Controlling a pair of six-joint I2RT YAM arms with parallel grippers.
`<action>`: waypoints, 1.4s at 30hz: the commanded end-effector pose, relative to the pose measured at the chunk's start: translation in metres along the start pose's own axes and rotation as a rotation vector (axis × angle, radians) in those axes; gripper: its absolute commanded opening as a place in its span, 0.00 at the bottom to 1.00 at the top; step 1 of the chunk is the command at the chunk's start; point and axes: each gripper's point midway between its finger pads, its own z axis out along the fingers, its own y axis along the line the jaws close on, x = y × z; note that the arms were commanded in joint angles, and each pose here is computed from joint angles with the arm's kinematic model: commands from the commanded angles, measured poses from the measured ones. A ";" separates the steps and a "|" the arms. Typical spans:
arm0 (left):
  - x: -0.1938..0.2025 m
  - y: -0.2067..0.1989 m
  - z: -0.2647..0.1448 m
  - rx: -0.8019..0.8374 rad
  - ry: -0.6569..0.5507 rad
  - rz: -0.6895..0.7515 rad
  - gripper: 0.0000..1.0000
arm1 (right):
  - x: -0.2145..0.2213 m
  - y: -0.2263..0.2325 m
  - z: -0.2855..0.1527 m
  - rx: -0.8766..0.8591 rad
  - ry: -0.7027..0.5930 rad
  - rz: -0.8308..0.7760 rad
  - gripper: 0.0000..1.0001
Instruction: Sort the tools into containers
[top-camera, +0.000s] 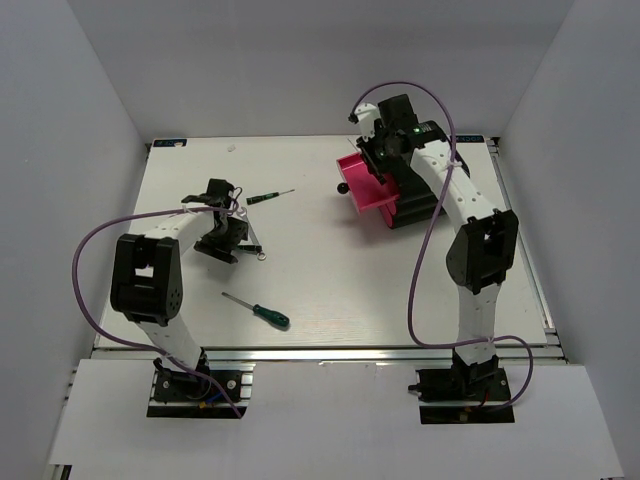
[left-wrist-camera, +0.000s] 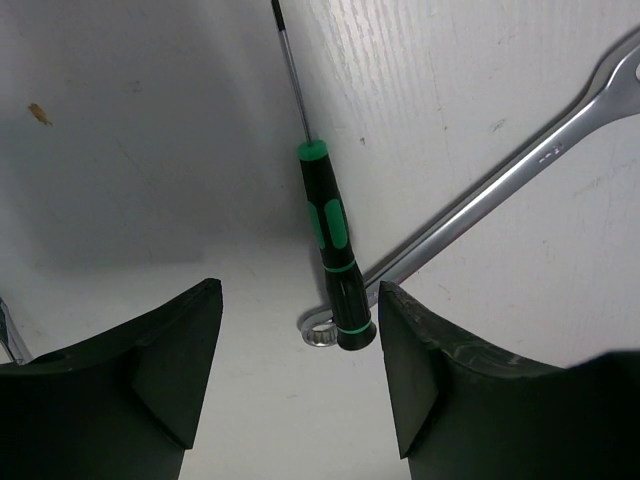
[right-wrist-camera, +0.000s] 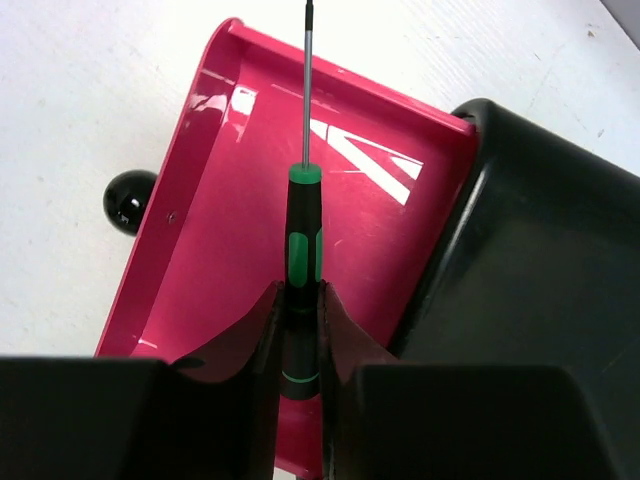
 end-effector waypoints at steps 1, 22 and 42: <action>-0.008 -0.012 -0.008 0.036 -0.008 -0.015 0.73 | 0.004 0.006 -0.006 -0.028 0.018 -0.066 0.00; -0.005 -0.028 0.030 -0.050 0.050 -0.038 0.48 | -0.027 0.029 -0.081 -0.061 -0.247 -0.082 0.65; 0.016 -0.114 -0.112 0.596 0.001 0.504 0.00 | -0.017 0.005 -0.100 -0.048 -0.303 0.062 0.66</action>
